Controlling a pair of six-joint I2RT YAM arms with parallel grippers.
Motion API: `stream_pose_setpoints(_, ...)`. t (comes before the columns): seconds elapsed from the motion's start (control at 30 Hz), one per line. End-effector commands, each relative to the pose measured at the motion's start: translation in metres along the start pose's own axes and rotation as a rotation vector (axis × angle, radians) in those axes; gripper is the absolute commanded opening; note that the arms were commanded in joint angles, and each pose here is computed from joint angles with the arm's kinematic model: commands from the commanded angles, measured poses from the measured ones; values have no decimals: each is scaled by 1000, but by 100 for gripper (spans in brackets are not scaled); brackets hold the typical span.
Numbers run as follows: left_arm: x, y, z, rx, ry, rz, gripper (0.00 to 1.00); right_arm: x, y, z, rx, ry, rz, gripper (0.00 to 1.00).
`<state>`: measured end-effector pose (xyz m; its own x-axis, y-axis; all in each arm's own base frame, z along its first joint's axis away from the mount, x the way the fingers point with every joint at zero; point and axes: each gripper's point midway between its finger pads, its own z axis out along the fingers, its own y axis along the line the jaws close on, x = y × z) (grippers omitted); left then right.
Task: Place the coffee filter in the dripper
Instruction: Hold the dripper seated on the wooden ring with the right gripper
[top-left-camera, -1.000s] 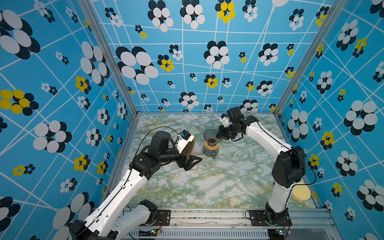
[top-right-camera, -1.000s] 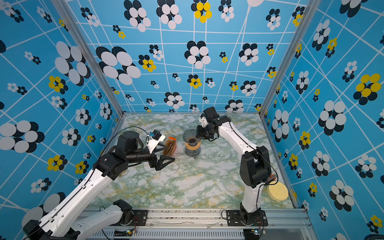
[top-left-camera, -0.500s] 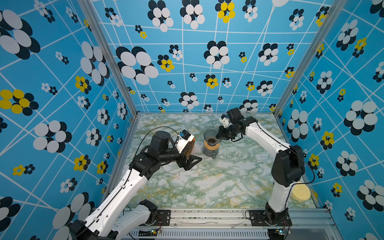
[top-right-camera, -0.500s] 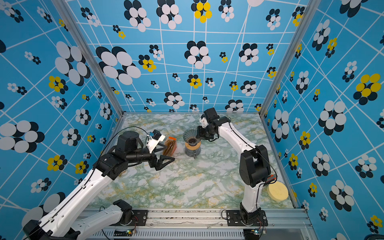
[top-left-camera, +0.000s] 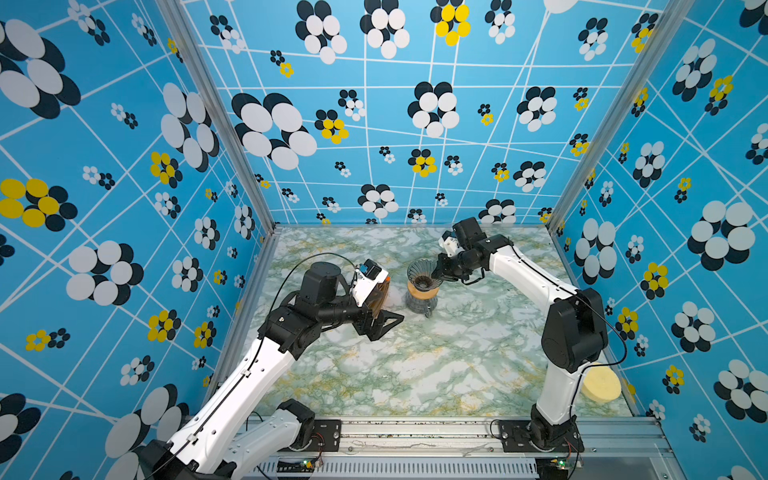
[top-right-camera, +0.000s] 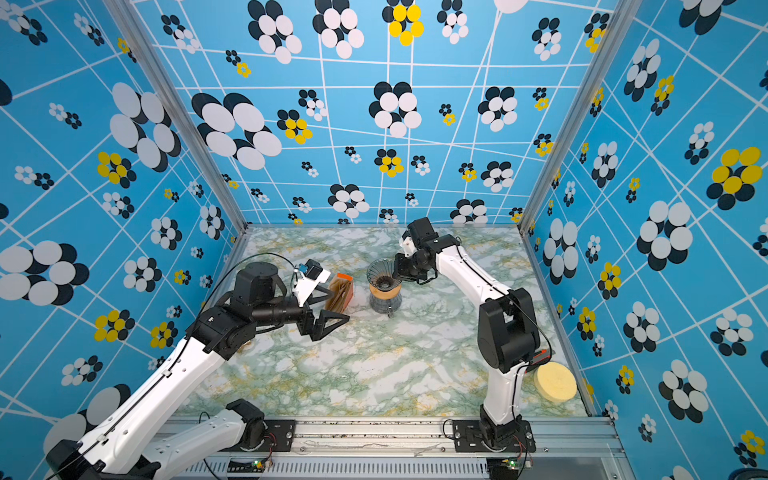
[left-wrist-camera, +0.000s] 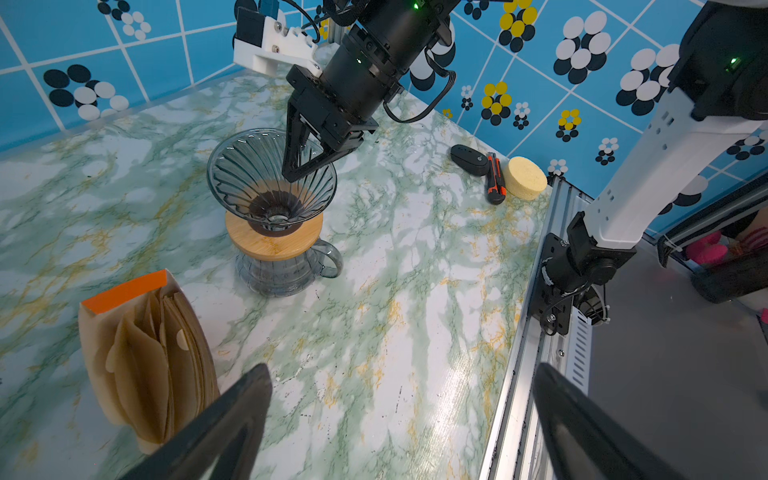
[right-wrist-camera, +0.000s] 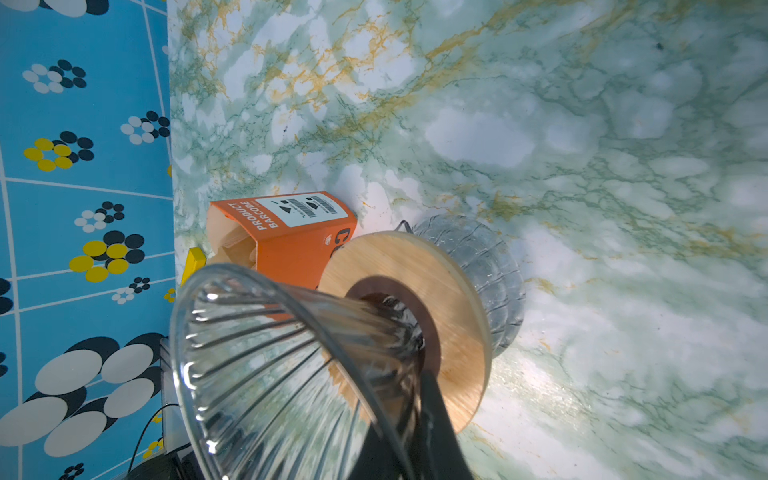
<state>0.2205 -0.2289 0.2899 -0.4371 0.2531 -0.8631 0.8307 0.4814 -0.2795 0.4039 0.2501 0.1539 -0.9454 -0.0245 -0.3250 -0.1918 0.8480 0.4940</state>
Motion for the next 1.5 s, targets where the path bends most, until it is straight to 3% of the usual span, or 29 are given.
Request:
stream_pose_setpoints(0.0,-3,-2,-4,9,-21,4,99,2,-2,3,-20,10,15,10)
stream_pose_setpoints(0.73,-4,-2,-5,9,-27,8,99,0,2,-2,-25,5,9,16)
stream_pose_setpoints(1.47,-4,-1,-5,4,-24,5,99,-2,6,-14,-19,-9,6,14)
